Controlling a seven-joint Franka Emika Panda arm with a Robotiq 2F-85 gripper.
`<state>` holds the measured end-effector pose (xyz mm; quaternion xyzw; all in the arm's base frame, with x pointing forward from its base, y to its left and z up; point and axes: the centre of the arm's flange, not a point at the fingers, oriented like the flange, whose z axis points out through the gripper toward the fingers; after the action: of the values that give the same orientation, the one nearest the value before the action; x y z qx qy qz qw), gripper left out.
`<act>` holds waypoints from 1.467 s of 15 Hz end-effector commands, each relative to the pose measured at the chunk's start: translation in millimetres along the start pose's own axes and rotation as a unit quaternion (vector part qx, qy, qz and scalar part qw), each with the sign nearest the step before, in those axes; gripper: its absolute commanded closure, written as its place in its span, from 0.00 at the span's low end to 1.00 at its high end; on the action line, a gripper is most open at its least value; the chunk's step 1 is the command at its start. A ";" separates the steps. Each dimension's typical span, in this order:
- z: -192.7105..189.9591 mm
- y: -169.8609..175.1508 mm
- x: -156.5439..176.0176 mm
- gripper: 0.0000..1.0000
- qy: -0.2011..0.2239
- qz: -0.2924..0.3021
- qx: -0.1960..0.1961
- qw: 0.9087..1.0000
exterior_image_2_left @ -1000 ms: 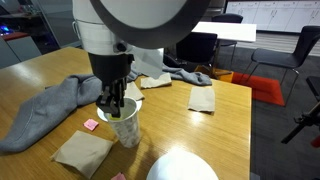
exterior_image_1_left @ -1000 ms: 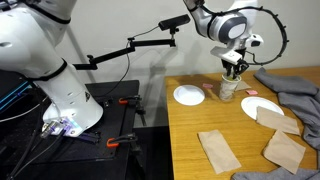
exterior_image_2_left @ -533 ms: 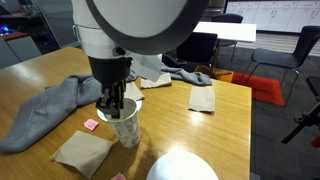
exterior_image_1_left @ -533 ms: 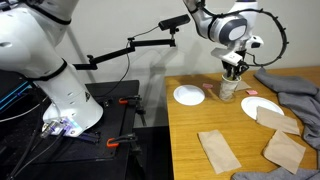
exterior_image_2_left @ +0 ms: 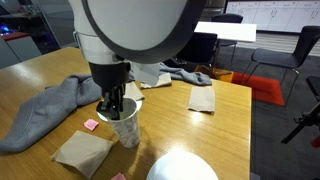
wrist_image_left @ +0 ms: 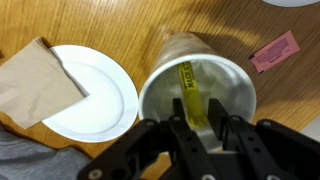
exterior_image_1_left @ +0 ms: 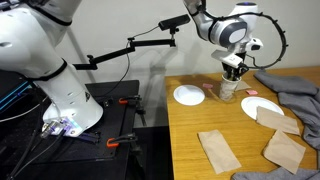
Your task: Take the marker out of the cup and put it on the table
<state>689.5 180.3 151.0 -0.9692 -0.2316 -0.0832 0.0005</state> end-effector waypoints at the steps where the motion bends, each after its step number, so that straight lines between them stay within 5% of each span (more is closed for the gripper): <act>1: 3.6 2.3 9.1 0.68 0.001 -0.012 0.001 1.000; 5: 8.9 2.5 10.0 0.70 0.002 -0.013 0.003 1.000; 8: 12.1 2.0 10.0 0.99 0.002 -0.013 0.003 1.000; 22: -30.0 1.3 -6.7 0.95 0.011 -0.014 -0.017 1.000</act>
<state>695.6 180.5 154.9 -0.9675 -0.2359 -0.0909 -0.0034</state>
